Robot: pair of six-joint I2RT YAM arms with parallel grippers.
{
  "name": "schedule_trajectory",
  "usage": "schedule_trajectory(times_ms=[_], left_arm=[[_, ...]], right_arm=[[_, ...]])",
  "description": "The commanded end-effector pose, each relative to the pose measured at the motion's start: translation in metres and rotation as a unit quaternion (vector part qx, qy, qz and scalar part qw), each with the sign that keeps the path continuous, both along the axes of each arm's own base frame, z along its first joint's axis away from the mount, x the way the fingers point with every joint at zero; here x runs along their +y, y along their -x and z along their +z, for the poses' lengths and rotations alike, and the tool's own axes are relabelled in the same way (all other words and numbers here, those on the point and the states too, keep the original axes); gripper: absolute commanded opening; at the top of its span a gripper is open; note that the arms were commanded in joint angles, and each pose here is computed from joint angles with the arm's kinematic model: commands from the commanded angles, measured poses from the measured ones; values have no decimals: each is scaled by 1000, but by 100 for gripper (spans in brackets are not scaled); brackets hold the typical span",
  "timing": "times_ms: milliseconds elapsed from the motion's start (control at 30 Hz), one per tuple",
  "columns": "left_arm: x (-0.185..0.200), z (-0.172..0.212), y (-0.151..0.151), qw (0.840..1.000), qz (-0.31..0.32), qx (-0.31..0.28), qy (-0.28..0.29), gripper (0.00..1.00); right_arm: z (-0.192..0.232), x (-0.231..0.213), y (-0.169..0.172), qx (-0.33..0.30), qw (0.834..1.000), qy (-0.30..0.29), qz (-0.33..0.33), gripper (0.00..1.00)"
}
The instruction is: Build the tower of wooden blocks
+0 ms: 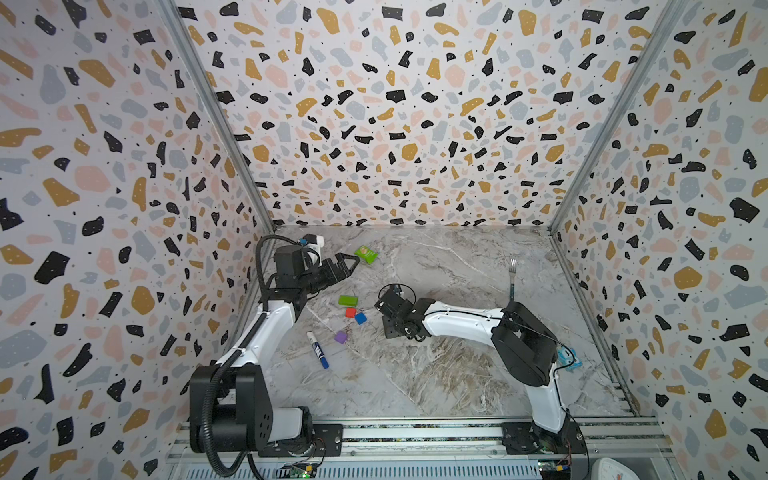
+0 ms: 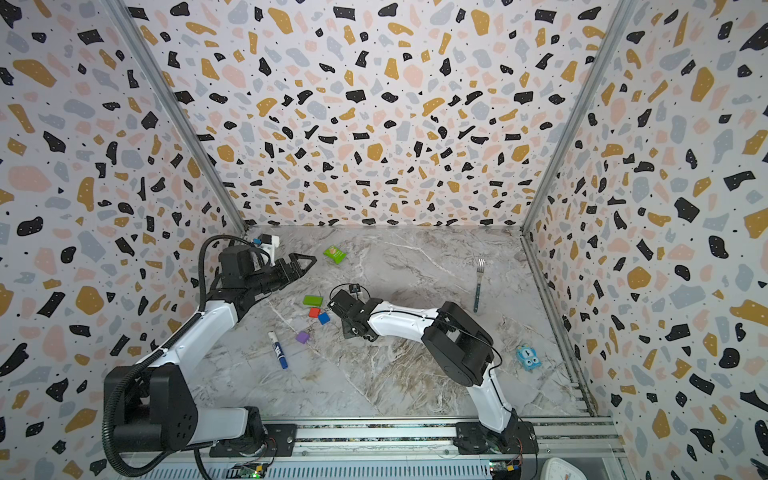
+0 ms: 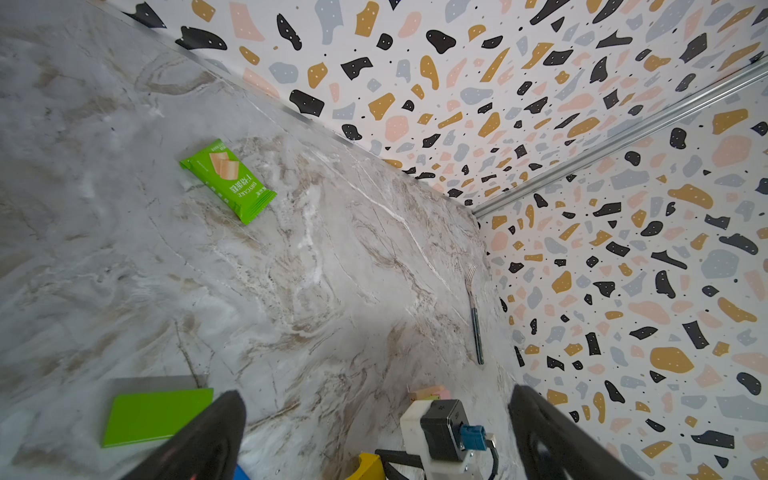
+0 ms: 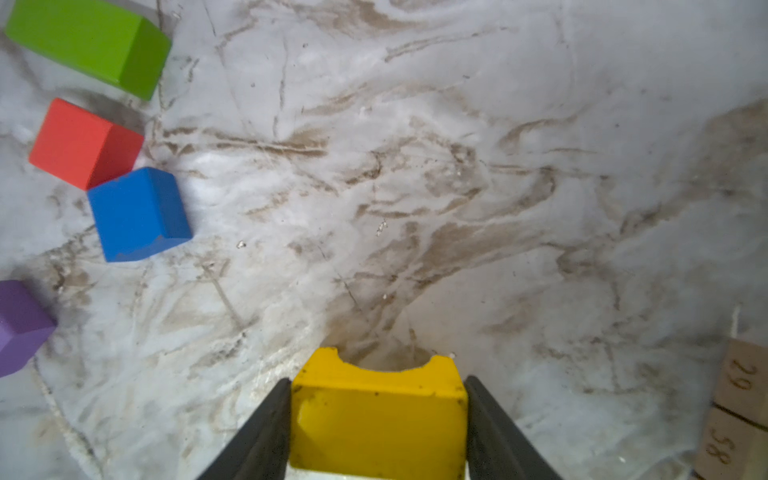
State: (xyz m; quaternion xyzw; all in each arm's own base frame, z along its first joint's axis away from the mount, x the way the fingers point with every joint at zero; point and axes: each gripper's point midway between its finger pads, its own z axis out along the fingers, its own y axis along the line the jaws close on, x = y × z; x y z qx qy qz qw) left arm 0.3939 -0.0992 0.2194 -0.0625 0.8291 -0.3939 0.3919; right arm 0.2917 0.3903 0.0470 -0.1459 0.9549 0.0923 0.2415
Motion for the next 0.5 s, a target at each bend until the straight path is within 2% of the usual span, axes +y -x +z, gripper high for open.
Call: schedule_trajectory(times_ms=[0, 67, 200, 300, 467], left_arm=[[1, 1, -2, 1000, -1, -8, 4, 100], [0, 1, -2, 1000, -1, -7, 4, 100], [0, 0, -2, 1000, -1, -6, 5, 100], [0, 1, -1, 1000, -2, -7, 5, 100], [0, 1, -1, 1000, -2, -7, 4, 100]], right_arm=[[5, 2, 0, -1, 1000, 13, 9, 62], [6, 1, -1, -3, 1000, 14, 9, 61], [9, 3, 0, -3, 1000, 9, 15, 77], [8, 5, 2, 0, 1000, 8, 21, 81], [3, 5, 3, 6, 1000, 10, 23, 79]])
